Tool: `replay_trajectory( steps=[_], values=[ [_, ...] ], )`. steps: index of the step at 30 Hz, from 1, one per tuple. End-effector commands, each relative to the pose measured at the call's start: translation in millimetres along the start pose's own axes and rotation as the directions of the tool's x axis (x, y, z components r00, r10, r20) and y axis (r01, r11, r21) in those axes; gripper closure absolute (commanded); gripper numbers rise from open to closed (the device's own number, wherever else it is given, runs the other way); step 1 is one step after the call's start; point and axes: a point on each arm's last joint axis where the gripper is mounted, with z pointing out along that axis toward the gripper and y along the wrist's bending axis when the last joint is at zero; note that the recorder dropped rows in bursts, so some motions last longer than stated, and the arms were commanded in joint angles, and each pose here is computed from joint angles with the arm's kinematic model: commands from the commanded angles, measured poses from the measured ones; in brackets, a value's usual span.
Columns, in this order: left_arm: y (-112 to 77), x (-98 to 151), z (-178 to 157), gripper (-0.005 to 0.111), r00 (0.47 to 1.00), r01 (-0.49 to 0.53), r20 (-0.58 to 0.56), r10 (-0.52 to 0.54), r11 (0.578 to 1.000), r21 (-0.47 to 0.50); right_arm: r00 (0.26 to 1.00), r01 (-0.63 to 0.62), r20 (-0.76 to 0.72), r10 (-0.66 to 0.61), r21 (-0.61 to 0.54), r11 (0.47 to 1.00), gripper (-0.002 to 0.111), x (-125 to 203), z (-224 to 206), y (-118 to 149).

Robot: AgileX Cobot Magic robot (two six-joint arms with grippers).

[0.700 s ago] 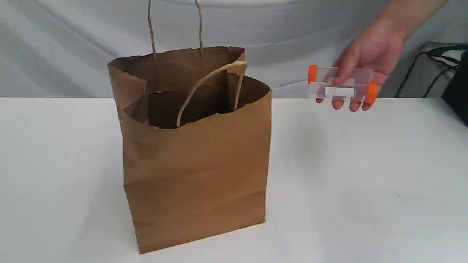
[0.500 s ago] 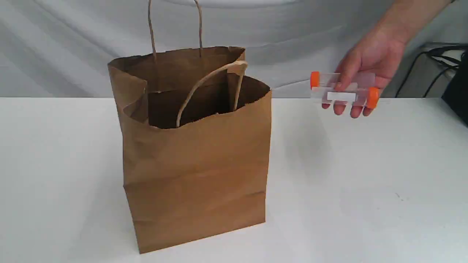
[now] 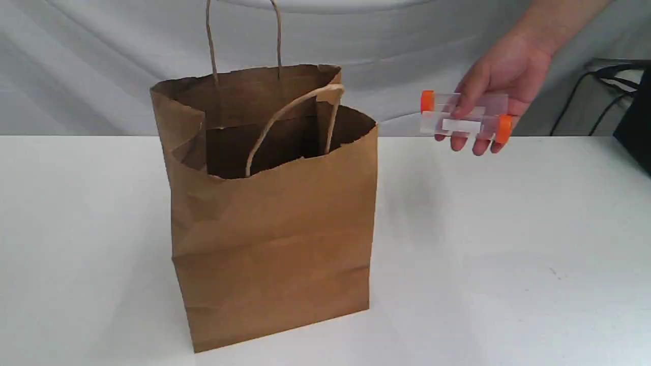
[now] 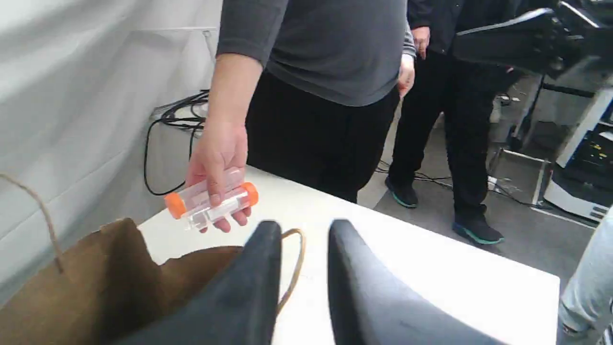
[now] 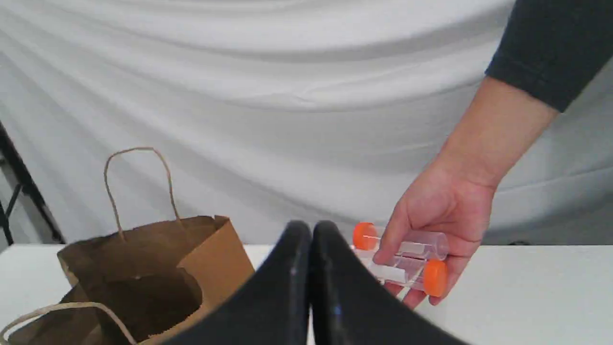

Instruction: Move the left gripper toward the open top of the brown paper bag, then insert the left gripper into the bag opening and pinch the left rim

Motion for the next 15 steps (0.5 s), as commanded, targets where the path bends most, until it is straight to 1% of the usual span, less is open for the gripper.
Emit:
replay_trajectory(
  steps=[1, 3, 5, 7, 9, 11, 13, 15],
  values=[
    [1.6, 5.5, 11.2, 0.087, 0.999, -0.037, -0.009, 0.038, 0.998, 0.044, 0.995, 0.063, -0.077, -0.065, -0.023, 0.998, 0.108, -24.4, 18.1, 1.1],
    [3.5, 16.6, 20.0, 0.087, 0.999, -0.033, -0.027, 0.035, 0.997, 0.068, 0.993, 0.07, -0.092, -0.073, -0.041, 0.997, 0.108, -37.1, 29.9, 1.5],
    [5.3, 32.9, 30.1, 0.087, 0.998, -0.008, -0.059, 0.014, 0.995, 0.1, 0.991, 0.069, -0.113, -0.075, -0.049, 0.996, 0.108, -44.5, 39.8, 0.8],
    [6.3, 48.2, 37.8, 0.087, 0.996, 0.004, -0.086, 0.006, 0.994, 0.113, 0.987, 0.079, -0.132, -0.086, -0.06, 0.995, 0.108, -52.1, 48.6, 0.5],
    [7.4, 66.4, 47.3, 0.087, 0.993, -0.003, -0.116, 0.016, 0.994, 0.106, 0.983, 0.089, -0.153, -0.099, -0.069, 0.994, 0.108, -56.1, 56.6, -0.3],
    [7.4, 78.6, 53.4, 0.086, 0.99, -0.02, -0.138, 0.032, 0.996, 0.087, 0.979, 0.089, -0.178, -0.102, -0.08, 0.993, 0.108, -58.0, 64.2, -1.1],
    [7.1, 87.2, 58.3, 0.078, 0.987, -0.025, -0.156, 0.033, 0.998, 0.053, 0.973, 0.094, -0.201, -0.111, -0.095, 0.991, 0.108, -56.3, 73.5, -2.6],
    [7.6, 92.6, 62.6, 0.065, 0.985, -0.044, -0.168, 0.046, 0.999, 0.012, 0.97, 0.089, -0.217, -0.108, -0.097, 0.991, 0.108, -54.4, 79.6, -4.4]
  ],
)
